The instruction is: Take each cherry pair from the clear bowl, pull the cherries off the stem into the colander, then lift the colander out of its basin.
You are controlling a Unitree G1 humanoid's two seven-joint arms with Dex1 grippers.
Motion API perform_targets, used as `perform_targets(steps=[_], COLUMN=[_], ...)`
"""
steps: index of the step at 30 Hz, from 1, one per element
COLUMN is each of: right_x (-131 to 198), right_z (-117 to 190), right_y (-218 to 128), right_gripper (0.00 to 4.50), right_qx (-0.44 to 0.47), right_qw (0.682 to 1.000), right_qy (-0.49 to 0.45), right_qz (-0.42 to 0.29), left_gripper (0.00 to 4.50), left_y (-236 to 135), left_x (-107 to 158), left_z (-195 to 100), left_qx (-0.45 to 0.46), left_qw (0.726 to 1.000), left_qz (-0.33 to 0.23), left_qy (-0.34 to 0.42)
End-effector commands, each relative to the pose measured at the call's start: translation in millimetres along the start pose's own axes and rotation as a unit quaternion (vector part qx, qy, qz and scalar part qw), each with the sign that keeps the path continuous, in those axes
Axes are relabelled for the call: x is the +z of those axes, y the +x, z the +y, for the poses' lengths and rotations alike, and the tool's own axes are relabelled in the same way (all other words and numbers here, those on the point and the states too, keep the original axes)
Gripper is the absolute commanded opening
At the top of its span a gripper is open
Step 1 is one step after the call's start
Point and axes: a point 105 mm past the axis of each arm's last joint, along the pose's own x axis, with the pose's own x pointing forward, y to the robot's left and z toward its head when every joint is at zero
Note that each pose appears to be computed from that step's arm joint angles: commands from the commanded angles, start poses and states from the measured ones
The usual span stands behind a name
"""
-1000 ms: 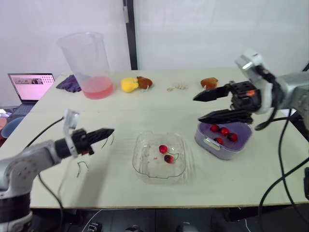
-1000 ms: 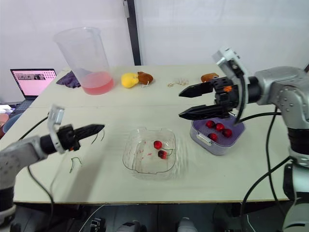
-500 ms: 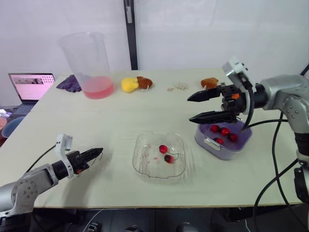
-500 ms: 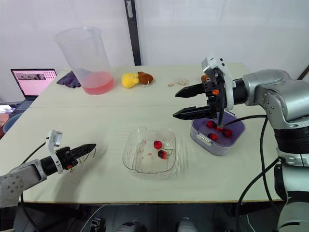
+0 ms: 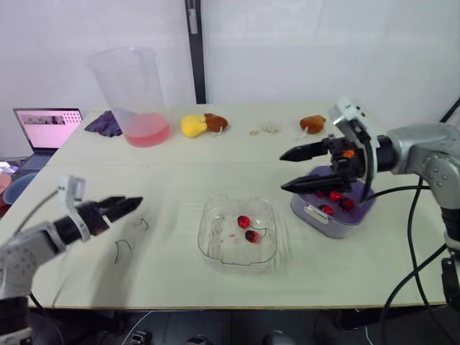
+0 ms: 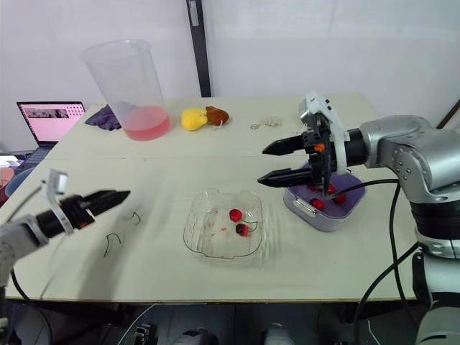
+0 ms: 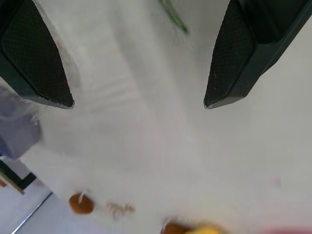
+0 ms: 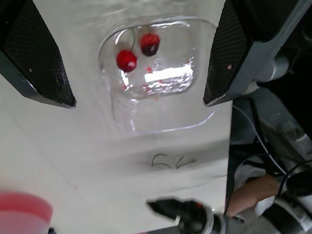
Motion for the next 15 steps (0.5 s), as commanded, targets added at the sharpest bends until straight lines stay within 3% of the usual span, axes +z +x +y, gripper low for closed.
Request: perform_targets(steps=[1,4,9,11,15], right_x=[9.0,6.6,5.0,2.3,-17.1], right_z=[7.7,11.4,13.2,16.6,36.7], right_y=[-12.2,-15.1,-22.3,-28.3,-41.7], right_gripper=[4.50,4.50,4.50,4.50,4.50], right_qx=[-0.021,-0.033,-0.073,-0.087,-0.129], right_qw=[1.000,0.999,0.997,0.996,0.991], right_qy=[-0.014,-0.013,-0.024,-0.014,0.015], right_qz=[0.000,0.008,0.012,0.011,0.040], left_gripper=[4.47,4.47,4.47,4.47,4.47], left_y=[0.3,10.8,32.1,38.7,57.8], left_x=[40.8,54.7,48.7,41.2,43.9], left_z=[-30.0,-50.0,-93.9,-107.1,-141.5], left_qx=[-0.077,-0.130,-0.252,-0.286,-0.366], left_qw=[0.995,0.987,0.956,0.935,0.888], left_qz=[-0.039,-0.029,0.035,0.077,0.095], left_qy=[0.059,0.090,0.145,0.193,0.262])
